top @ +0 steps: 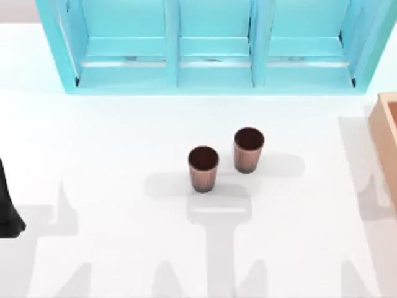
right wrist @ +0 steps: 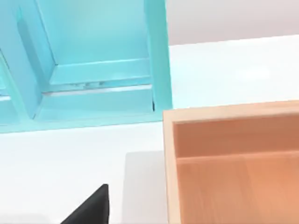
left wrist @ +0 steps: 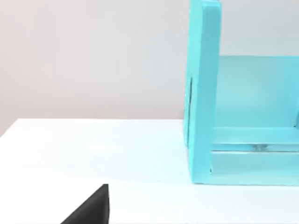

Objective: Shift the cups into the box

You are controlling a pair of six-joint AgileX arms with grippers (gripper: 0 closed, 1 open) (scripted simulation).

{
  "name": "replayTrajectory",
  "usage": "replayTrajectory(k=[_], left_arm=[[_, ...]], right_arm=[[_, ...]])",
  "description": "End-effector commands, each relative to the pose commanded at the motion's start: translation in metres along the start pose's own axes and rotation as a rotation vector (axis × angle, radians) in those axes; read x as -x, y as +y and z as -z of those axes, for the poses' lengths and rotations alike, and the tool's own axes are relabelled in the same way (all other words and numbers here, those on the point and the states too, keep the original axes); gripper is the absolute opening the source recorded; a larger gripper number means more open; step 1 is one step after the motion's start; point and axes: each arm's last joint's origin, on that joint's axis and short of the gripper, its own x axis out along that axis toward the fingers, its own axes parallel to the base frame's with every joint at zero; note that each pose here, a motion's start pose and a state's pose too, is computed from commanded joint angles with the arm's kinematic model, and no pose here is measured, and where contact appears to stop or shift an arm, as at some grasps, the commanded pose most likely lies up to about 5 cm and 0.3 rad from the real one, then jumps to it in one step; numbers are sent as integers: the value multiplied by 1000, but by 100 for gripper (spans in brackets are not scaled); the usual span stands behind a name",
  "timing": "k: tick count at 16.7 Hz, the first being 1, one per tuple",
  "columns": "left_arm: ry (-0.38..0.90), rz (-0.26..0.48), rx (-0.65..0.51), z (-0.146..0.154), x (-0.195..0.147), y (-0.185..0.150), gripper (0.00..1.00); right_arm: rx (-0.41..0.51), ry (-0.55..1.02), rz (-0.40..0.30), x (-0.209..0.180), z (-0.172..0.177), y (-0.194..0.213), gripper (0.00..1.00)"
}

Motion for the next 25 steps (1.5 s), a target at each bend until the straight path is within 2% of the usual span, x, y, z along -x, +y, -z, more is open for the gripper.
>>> replayTrajectory(k=[5, 8, 11, 14, 17, 21, 25], left_arm=[[0, 0, 0, 0, 0, 0, 100], [0, 0, 0, 0, 0, 0, 100], [0, 0, 0, 0, 0, 0, 100], [0, 0, 0, 0, 0, 0, 100], [0, 0, 0, 0, 0, 0, 100], [0, 0, 0, 0, 0, 0, 100], [0, 0, 0, 0, 0, 0, 100]], right_arm=[[-82, 342, 4, -30, -80, 23, 100], [-108, 547, 10, -72, -126, 50, 100], [-106, 741, 21, -128, -152, 92, 100], [-75, 914, 36, -183, -150, 146, 100], [-27, 1043, 52, -221, -128, 202, 100], [37, 1149, 68, -241, -91, 260, 100], [66, 1185, 75, -243, -74, 281, 100]])
